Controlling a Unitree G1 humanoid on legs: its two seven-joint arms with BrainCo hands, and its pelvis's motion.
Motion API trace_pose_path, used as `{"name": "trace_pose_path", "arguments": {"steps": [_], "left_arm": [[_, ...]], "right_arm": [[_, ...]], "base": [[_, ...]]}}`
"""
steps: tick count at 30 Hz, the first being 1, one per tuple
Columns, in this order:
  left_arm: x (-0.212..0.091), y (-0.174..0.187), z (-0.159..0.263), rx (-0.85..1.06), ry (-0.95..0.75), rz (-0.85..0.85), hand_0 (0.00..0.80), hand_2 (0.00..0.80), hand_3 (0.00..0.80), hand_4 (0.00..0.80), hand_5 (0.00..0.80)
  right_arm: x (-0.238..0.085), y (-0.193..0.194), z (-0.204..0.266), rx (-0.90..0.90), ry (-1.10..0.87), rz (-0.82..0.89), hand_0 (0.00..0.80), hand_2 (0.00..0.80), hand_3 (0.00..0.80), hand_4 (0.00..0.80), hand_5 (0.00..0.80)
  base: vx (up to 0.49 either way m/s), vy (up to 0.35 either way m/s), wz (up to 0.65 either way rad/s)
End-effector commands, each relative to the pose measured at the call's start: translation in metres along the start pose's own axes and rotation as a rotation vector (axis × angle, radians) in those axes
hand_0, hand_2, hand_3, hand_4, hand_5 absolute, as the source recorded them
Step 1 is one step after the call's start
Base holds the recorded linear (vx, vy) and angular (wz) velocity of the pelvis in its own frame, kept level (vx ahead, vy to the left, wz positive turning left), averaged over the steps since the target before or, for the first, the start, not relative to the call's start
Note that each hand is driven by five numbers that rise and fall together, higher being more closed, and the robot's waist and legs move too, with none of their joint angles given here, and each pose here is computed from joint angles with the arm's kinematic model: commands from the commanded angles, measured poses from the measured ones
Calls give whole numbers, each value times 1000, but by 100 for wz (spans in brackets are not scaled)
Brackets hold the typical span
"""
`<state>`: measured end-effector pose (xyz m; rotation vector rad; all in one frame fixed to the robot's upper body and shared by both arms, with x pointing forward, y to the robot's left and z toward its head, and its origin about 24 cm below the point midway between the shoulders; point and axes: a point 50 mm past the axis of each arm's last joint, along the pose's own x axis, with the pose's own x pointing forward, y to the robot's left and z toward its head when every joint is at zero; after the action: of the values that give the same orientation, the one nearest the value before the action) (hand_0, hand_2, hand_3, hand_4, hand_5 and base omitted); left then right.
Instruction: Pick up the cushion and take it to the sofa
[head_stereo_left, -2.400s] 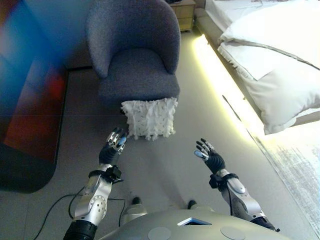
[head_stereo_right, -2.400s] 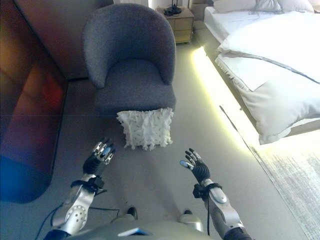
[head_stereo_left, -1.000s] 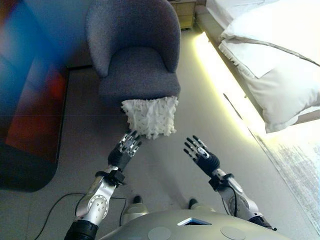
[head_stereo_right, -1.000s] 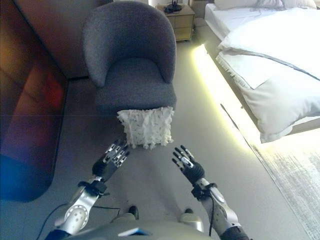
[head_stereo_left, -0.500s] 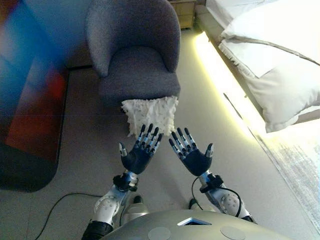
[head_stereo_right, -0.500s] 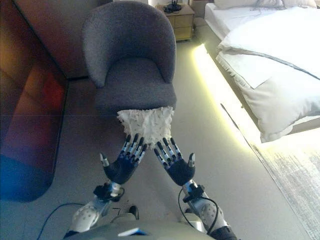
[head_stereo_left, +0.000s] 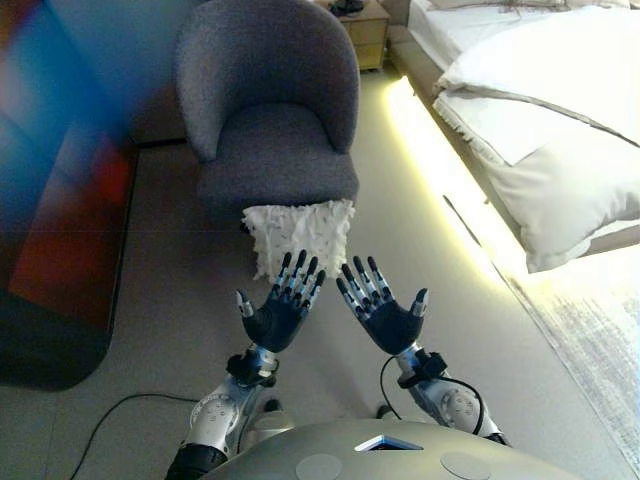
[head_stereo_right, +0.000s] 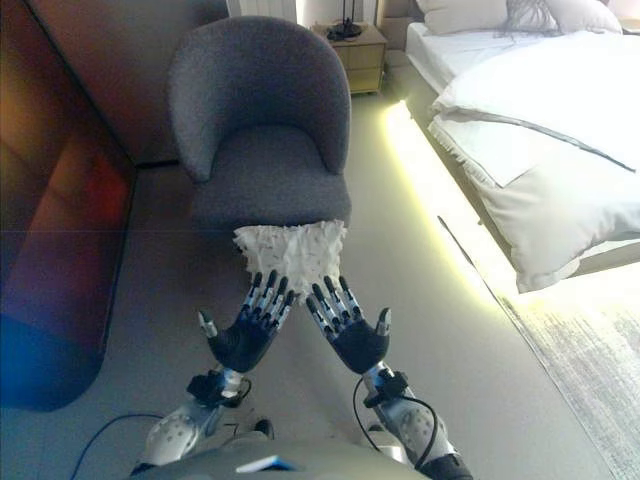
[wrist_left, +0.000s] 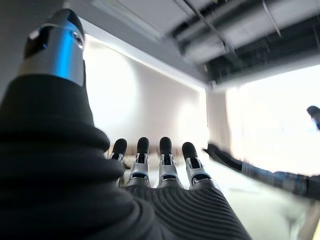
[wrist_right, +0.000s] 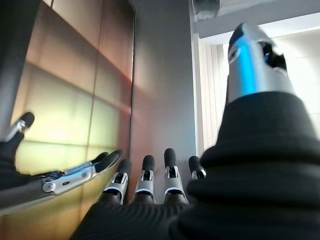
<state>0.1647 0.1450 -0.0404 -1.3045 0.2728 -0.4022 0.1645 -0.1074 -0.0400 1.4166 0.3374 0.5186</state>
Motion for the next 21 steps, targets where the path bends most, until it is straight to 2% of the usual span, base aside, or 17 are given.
{"name": "trace_pose_path", "arguments": {"steps": [1,5,7,9,12,21], "left_arm": [[9,-3,41,379,-74,152,0,0,0,0,0],[9,-7,65,744,-89,325,0,0,0,0,0],[10,-10,75,1000,-89,424,0,0,0,0,0],[11,-16,88,1253,-126,523,0,0,0,0,0],[12,-19,100,1228,-177,556,0,0,0,0,0],[-2,-4,95,1148,-204,591,0,0,0,0,0]], "right_arm": [[9,6,17,-293,-23,-84,0,0,0,0,0],[5,3,38,-710,3,-276,0,0,0,0,0],[4,4,54,-1130,8,-433,0,0,0,0,0],[5,11,72,-1441,-17,-552,0,0,0,0,0],[5,15,83,-1476,-46,-595,0,0,0,0,0],[-3,1,80,-1190,-115,-614,0,0,0,0,0]], "base": [[0,0,0],[0,0,0],[0,0,0],[0,0,0],[0,0,0],[31,6,0]]}}
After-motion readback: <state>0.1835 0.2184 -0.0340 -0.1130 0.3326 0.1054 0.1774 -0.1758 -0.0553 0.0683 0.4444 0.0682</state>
